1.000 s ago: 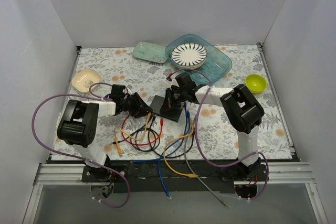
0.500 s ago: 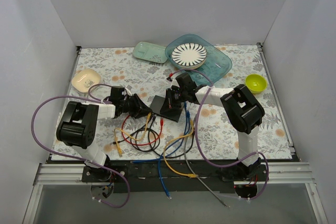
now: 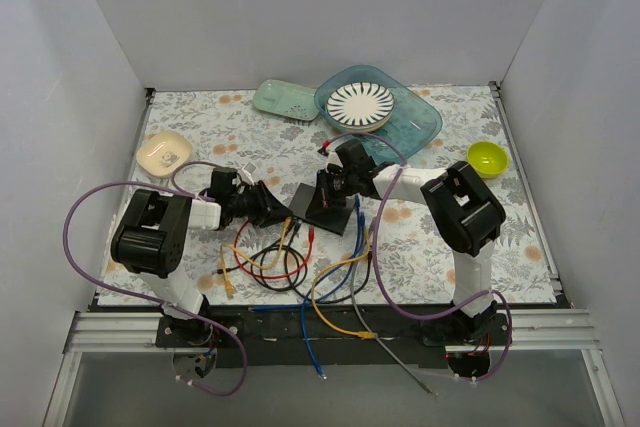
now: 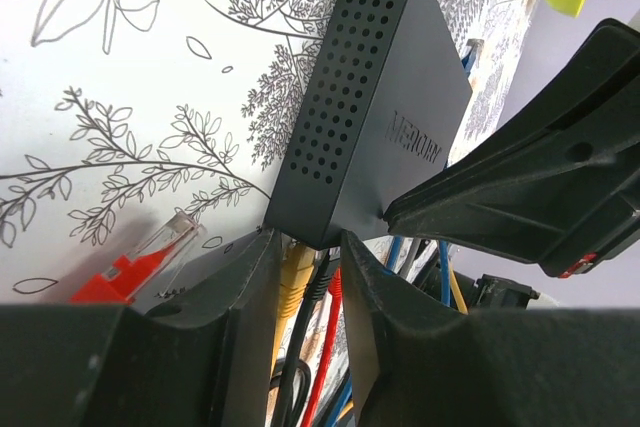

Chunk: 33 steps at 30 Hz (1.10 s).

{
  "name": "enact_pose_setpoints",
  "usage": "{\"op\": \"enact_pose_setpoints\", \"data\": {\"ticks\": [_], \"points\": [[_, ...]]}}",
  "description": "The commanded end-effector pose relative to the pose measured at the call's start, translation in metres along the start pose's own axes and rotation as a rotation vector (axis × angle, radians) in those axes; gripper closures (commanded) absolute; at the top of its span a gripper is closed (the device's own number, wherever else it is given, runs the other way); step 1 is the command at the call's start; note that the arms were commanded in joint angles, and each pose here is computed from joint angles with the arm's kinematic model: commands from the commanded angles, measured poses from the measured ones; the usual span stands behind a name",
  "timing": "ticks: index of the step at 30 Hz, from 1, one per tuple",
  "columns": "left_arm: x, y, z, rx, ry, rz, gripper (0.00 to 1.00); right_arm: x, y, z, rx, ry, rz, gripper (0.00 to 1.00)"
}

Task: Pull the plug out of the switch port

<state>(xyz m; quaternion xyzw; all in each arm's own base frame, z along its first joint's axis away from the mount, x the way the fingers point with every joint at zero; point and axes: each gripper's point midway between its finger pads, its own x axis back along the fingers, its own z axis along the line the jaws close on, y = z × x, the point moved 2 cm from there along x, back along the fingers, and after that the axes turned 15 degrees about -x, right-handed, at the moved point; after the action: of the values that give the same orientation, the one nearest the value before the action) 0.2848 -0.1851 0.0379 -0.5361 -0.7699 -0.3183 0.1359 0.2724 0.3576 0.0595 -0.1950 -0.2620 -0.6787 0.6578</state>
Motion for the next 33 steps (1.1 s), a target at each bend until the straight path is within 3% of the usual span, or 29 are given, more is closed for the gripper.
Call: {"op": "enact_pose_setpoints", "data": {"ticks": [1,5,8,9,13,22,33], "points": [[0.000,-0.043,0.021,0.028,0.057,0.117,0.80,0.002,-0.015,-0.033,-0.022,-0.116,0.018,0.99],[0.001,-0.042,0.020,0.030,0.059,0.109,0.75,0.006,-0.013,-0.033,0.006,-0.140,0.006,0.98],[0.000,-0.043,0.021,0.052,0.065,0.113,0.75,0.019,-0.009,-0.041,0.061,-0.252,-0.035,0.86],[0.000,-0.044,0.021,0.073,0.069,0.114,0.75,0.027,-0.007,-0.040,0.080,-0.275,-0.059,0.78],[0.000,-0.044,0.022,0.123,0.080,0.099,0.73,0.060,-0.006,-0.063,0.096,-0.448,-0.187,0.64],[0.000,-0.041,0.022,0.143,0.091,0.083,0.72,0.072,-0.040,-0.091,-0.051,-0.487,-0.192,0.64],[0.002,-0.039,0.019,0.135,0.090,0.079,0.71,0.086,-0.039,-0.083,-0.106,-0.472,-0.232,0.58]]}}
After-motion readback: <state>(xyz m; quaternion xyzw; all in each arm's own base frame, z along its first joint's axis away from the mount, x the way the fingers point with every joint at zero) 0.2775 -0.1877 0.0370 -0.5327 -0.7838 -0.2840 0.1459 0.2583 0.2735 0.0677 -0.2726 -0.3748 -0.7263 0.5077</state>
